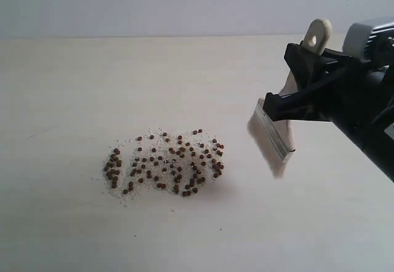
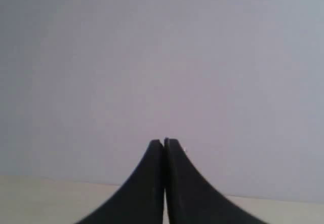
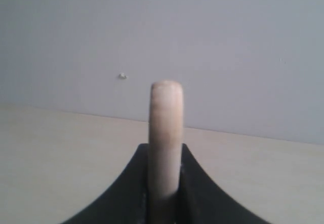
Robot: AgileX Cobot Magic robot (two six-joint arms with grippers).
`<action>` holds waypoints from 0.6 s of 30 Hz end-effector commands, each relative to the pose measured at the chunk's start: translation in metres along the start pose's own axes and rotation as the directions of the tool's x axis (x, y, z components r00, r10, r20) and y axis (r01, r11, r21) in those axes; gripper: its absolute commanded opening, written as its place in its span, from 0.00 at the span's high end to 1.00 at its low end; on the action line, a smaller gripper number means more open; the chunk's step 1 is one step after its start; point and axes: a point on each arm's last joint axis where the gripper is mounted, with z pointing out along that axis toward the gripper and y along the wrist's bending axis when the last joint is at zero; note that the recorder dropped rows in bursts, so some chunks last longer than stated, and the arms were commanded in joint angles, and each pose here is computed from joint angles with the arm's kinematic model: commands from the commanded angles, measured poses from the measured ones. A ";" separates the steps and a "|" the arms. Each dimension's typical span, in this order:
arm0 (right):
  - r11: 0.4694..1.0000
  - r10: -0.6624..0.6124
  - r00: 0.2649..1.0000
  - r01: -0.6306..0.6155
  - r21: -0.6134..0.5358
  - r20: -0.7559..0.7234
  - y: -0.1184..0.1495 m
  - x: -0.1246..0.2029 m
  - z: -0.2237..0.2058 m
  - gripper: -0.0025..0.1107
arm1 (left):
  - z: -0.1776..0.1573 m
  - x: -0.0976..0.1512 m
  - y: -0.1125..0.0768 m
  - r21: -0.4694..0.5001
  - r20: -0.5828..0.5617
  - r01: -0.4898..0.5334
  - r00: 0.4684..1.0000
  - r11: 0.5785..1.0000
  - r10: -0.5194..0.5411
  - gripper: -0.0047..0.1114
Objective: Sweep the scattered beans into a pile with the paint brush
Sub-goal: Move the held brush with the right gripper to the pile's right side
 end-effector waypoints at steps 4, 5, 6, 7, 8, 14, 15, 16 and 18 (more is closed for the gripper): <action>0.999 -0.034 0.999 0.034 -0.040 -0.007 0.003 0.001 0.000 0.98 | 0.001 -0.003 0.002 -0.027 0.012 0.114 0.993 0.993 -0.114 0.96; 0.998 -0.043 0.999 0.042 -0.051 -0.009 0.004 0.001 0.000 0.98 | 0.001 -0.003 0.001 -0.019 0.011 0.130 0.991 0.991 -0.130 0.96; 0.996 -0.053 0.999 0.052 -0.066 -0.008 0.005 0.001 0.000 0.98 | 0.001 -0.003 0.001 -0.017 0.011 0.124 0.992 0.992 -0.124 0.96; 0.995 -0.059 0.998 0.059 -0.075 -0.009 0.006 0.001 0.000 0.98 | 0.001 -0.003 0.001 -0.017 0.011 0.124 0.992 0.992 -0.124 0.96; 0.995 -0.061 0.998 0.060 -0.077 -0.008 0.006 0.001 0.000 0.98 | 0.001 -0.003 0.001 -0.017 0.011 0.124 0.992 0.992 -0.124 0.96; 0.995 -0.067 0.998 0.066 -0.077 -0.008 0.006 0.001 0.000 0.98 | 0.001 -0.003 0.001 -0.017 0.011 0.124 0.992 0.992 -0.124 0.96; 0.995 -0.067 0.998 0.066 -0.077 -0.008 0.006 0.001 0.000 0.98 | 0.001 -0.003 0.001 -0.017 0.011 0.124 0.992 0.992 -0.124 0.96; 0.995 -0.067 0.998 0.066 -0.077 -0.008 0.006 0.001 0.000 0.98 | 0.001 -0.003 0.001 -0.017 0.011 0.124 0.992 0.992 -0.124 0.96; 0.995 -0.069 0.998 0.068 -0.074 0.001 0.006 0.000 0.000 0.98 | 0.001 -0.003 0.001 -0.017 0.011 0.124 0.992 0.992 -0.124 0.96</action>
